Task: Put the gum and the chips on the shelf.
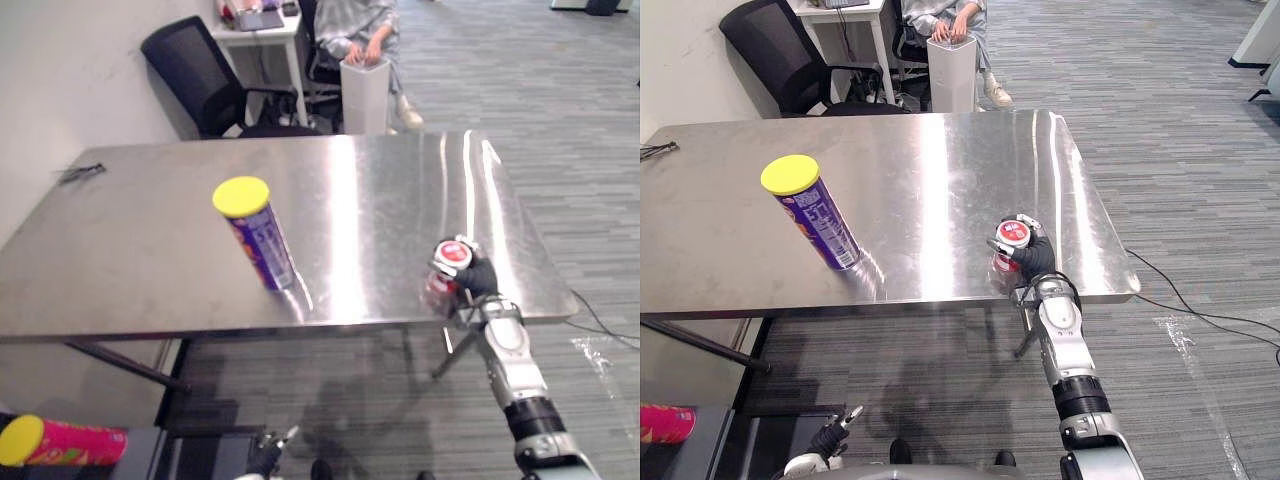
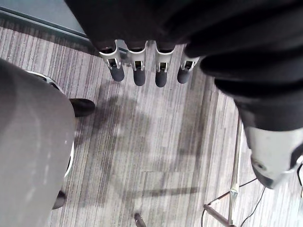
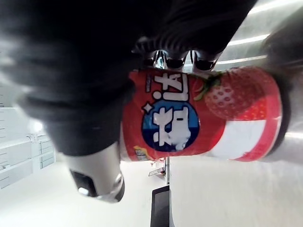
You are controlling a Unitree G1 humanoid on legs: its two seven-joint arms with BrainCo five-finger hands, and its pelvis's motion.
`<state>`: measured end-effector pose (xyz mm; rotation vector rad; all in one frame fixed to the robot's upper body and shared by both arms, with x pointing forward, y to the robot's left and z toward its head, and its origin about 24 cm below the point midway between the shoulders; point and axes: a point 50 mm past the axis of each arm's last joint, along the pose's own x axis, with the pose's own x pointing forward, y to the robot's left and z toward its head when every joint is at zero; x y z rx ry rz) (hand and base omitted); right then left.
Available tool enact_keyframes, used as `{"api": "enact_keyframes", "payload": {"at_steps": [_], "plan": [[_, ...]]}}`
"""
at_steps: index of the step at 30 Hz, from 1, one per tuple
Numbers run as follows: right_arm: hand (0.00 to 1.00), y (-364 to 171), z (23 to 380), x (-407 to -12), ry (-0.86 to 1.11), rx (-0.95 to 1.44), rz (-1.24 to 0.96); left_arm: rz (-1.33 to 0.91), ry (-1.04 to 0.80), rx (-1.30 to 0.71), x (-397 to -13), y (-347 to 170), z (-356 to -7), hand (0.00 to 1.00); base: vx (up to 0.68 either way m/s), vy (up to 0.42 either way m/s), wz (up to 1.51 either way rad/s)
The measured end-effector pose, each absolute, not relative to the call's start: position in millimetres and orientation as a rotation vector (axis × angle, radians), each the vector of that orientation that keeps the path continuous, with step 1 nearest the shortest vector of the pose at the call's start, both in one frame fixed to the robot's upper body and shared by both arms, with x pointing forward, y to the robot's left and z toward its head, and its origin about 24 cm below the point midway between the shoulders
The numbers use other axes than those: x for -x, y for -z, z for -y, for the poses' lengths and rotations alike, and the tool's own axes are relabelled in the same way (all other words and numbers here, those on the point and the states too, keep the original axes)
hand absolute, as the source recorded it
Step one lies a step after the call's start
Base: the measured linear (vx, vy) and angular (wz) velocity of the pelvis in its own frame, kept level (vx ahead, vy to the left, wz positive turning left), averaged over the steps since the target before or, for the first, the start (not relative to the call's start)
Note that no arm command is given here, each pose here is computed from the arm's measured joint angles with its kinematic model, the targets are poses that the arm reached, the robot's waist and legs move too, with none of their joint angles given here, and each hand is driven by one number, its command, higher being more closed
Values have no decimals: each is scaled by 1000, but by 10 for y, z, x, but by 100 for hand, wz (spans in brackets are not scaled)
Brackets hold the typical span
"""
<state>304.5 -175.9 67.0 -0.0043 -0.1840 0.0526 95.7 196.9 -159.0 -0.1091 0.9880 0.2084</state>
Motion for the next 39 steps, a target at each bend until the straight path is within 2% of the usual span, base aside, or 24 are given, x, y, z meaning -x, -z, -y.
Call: {"api": "enact_keyframes", "payload": {"at_steps": [7, 12, 23, 29, 39], "plan": [[100, -979, 1729, -2914, -72, -8, 333, -984, -228, 110, -960, 1586, -1983, 0, 0, 0, 1], [100, -1211, 1886, -2699, -41, -3, 458, -985, -236, 115, -952, 1588, -1988, 0, 0, 0, 2], [100, -1417, 2051, -2408, 7, -4, 569, -985, -272, 141, -893, 1592, -2001, 0, -20, -15, -7], [100, -1380, 2270, -2277, 75, 45, 547, -995, -265, 139, -847, 1599, -2013, 0, -28, -14, 12], [100, -1388, 2433, -2141, 147, 72, 552, -993, -265, 120, -839, 1586, -2088, 0, -66, -15, 34]]}}
